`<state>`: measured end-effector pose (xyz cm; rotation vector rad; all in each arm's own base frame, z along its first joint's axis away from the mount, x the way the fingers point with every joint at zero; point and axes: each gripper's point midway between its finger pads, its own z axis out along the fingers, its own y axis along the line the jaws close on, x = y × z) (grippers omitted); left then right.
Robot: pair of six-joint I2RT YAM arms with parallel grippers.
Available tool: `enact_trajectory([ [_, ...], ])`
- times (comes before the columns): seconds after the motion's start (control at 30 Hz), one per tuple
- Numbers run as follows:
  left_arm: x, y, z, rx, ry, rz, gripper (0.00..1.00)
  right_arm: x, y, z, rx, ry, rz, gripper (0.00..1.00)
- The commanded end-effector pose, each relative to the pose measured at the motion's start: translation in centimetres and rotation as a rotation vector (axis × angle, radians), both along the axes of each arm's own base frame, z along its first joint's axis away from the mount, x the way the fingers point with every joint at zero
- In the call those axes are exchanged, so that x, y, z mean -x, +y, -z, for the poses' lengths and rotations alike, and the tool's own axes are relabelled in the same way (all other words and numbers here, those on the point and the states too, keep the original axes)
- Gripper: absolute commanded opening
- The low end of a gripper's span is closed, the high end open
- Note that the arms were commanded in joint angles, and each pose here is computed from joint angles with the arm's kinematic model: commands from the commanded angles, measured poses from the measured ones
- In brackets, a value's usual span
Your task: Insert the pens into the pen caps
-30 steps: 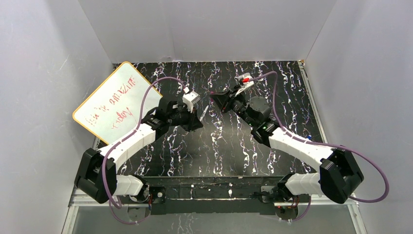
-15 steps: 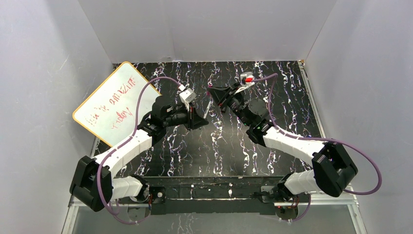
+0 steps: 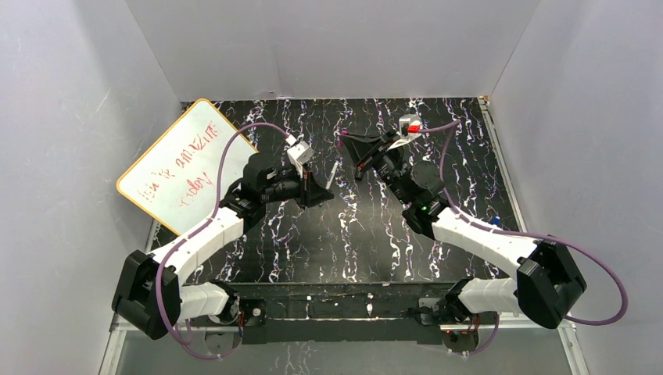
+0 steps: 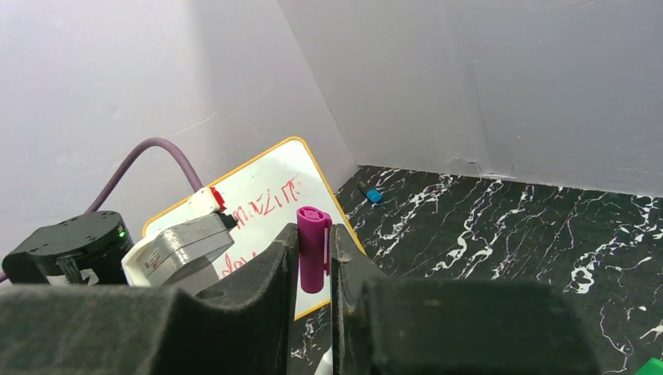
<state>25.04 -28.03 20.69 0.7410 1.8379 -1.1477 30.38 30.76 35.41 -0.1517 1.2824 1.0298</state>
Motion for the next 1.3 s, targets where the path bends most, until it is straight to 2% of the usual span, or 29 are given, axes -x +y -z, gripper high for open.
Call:
enact_trajectory([
  [0.0, -0.1, 0.5, -1.3, 0.011, -0.047, -0.004, 0.0, 0.6, -0.6, -0.5, -0.006, -0.005, 0.004, 0.21],
  [0.43, -0.1, 0.7, -1.8, 0.022, -0.066, -0.011, 0.0, 0.7, 0.0, 2.3, 0.012, 0.071, -0.027, 0.2],
  [1.27, -0.1, 0.8, -1.9, 0.018, -0.07, -0.01, 0.0, 1.5, 0.7, 0.6, -0.041, 0.014, -0.085, 0.2],
])
